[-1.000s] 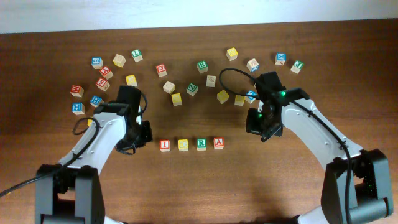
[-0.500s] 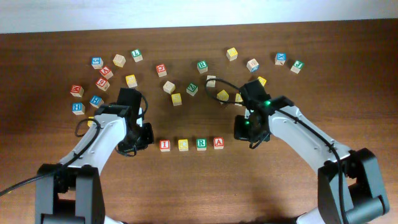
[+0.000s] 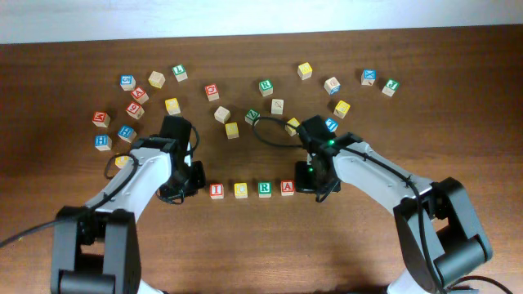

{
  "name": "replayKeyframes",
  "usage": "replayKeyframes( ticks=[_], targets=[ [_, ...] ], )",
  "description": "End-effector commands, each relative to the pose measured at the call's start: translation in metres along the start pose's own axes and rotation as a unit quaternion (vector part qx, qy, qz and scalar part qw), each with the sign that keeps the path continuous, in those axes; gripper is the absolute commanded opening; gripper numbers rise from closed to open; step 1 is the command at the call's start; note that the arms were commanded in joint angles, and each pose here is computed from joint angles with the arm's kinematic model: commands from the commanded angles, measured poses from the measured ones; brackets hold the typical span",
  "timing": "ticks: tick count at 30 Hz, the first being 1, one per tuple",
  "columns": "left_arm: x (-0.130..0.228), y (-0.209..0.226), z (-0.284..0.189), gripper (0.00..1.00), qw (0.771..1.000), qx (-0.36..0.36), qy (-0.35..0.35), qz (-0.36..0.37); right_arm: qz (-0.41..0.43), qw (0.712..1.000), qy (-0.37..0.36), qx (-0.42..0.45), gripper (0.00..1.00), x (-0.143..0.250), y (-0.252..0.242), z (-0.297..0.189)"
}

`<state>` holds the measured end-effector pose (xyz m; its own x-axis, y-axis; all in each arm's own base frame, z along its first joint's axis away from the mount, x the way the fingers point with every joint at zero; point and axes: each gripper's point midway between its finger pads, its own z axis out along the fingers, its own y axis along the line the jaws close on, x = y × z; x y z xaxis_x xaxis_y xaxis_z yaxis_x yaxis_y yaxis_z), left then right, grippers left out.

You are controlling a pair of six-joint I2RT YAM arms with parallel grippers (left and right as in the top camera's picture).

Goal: Spell out ICRA

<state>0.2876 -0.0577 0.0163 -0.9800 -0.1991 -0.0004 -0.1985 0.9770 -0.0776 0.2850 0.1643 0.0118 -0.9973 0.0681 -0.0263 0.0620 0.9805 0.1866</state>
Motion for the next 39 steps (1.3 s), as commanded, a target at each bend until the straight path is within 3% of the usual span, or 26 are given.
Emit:
replayKeyframes(
  ticks=[1,19,39],
  targets=[
    [0.009,-0.004,0.014,0.00,1.000,-0.001,0.026,0.002,-0.012,1.000,0.002,-0.004,0.04,0.002,0.005,0.003],
    [0.011,-0.032,0.017,0.00,0.999,0.009,0.010,0.041,-0.008,0.998,0.020,-0.057,0.04,0.009,0.028,0.003],
    [0.016,-0.049,0.038,0.00,0.996,0.044,0.038,0.068,-0.014,0.996,0.024,-0.079,0.04,0.008,0.044,0.019]
  ],
)
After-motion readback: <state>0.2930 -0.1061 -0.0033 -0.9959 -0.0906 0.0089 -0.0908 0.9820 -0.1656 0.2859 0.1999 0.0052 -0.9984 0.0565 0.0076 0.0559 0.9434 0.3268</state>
